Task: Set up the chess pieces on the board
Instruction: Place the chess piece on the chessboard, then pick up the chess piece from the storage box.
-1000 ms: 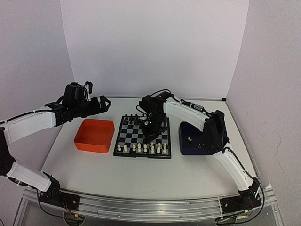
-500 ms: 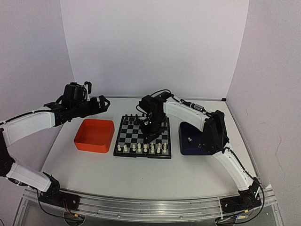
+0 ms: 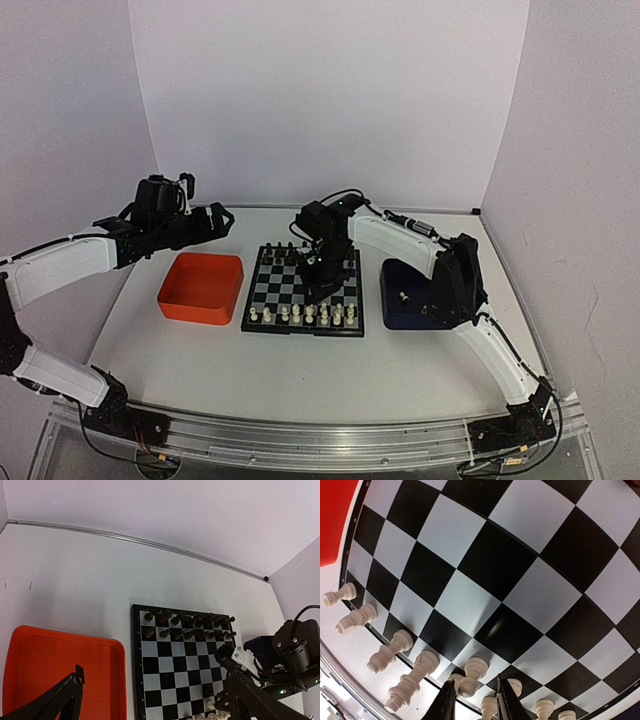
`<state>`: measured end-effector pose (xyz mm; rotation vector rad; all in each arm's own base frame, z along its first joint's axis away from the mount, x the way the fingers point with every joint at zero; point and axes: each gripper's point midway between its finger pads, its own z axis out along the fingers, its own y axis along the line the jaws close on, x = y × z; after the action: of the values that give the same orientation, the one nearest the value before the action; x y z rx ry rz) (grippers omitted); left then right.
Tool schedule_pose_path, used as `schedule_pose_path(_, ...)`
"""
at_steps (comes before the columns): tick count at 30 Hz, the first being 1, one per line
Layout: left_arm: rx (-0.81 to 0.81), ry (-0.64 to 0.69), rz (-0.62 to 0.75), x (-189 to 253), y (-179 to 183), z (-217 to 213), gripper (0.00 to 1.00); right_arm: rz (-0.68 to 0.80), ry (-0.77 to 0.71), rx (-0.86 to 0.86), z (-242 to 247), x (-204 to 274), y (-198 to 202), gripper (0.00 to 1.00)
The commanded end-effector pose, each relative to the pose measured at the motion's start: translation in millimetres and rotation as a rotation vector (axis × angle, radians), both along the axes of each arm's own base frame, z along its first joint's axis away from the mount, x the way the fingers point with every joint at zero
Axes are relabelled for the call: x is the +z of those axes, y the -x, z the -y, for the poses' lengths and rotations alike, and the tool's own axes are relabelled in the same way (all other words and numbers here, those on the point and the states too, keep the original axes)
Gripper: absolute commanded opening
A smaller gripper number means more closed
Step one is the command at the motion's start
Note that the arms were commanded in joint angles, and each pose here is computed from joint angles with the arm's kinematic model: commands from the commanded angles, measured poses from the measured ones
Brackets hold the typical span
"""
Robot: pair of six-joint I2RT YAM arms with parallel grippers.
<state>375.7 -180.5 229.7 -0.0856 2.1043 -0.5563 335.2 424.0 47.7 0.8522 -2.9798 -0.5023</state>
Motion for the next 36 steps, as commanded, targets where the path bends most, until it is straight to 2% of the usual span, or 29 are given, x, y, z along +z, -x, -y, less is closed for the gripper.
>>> schedule_pose_path(1,-0.007,0.028,0.072,27.1,-0.3,-0.5,1.0,0.119,-0.152,0.012,-13.9,84.6,-2.9,0.29)
schedule_pose_path(7,-0.018,0.043,0.1,36.9,-1.6,2.1,1.0,0.224,-0.237,0.022,-9.5,144.3,-3.2,0.45)
schedule_pose_path(11,-0.031,0.055,0.112,43.1,-5.4,6.8,1.0,0.329,-0.194,-0.001,14.3,170.2,-7.0,0.77)
schedule_pose_path(13,-0.043,0.061,0.121,46.8,-7.5,10.2,1.0,0.368,-0.153,-0.02,30.7,175.6,-8.3,0.87)
schedule_pose_path(18,-0.072,0.08,0.144,51.5,-16.9,20.7,1.0,0.438,-0.027,-0.133,96.0,180.0,-23.2,0.91)
schedule_pose_path(22,-0.085,0.073,0.158,52.3,-33.6,30.1,1.0,0.383,0.029,-0.309,164.1,165.1,-39.7,0.92)
schedule_pose_path(26,-0.083,0.071,0.188,52.4,-56.8,40.2,1.0,0.319,0.123,-0.375,214.6,135.2,-37.5,0.93)
schedule_pose_path(32,-0.07,0.088,0.148,50.8,-94.3,58.6,1.0,0.242,0.228,-0.464,261.8,102.3,-33.7,0.92)
schedule_pose_path(36,-0.098,0.091,0.097,46.4,-111.8,74.0,1.0,0.202,0.274,-0.462,272.4,84.2,-30.1,0.91)
